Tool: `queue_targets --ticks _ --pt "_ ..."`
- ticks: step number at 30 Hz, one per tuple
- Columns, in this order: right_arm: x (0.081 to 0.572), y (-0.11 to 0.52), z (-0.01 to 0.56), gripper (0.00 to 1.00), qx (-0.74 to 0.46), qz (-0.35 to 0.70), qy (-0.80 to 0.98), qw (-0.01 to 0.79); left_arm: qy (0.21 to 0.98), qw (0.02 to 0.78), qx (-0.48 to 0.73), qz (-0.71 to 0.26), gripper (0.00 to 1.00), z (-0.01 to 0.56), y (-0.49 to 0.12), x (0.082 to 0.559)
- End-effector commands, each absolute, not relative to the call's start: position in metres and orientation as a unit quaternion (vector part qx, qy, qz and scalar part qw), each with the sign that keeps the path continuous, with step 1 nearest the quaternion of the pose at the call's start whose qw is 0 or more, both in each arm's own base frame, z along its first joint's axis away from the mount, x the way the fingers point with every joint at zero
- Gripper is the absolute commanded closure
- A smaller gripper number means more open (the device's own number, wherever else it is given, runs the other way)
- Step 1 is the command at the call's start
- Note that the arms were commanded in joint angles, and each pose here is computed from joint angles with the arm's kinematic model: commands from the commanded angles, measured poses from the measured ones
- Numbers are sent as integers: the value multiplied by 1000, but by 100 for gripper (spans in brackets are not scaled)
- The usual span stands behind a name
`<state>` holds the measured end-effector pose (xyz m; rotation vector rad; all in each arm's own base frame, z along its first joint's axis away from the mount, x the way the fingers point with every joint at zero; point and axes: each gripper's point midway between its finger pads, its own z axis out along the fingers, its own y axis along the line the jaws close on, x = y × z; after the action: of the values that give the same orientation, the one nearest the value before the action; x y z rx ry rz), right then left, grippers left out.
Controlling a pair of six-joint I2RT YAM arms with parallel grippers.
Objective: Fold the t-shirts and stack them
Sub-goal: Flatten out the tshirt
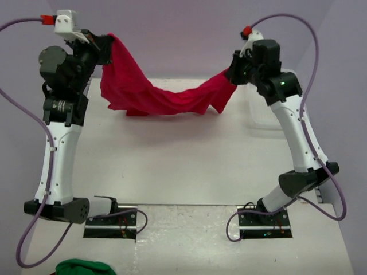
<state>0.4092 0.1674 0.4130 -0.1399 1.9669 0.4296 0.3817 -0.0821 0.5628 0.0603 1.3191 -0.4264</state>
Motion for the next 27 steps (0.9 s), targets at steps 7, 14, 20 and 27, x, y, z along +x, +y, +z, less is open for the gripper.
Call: queue_targets --ticks 7,14,20,27 --pt "324 192 178 100 -62 155 948 270 879 438 -129 -137 100 237 -70 382" --pt "256 190 133 100 -52 179 961 207 898 388 -156 -136 100 190 -65 321" --pt "230 188 104 100 -43 170 971 162 905 373 -171 -108 100 167 -56 313" --pt "234 189 68 100 -44 125 984 122 898 393 -162 -109 100 184 -56 331"
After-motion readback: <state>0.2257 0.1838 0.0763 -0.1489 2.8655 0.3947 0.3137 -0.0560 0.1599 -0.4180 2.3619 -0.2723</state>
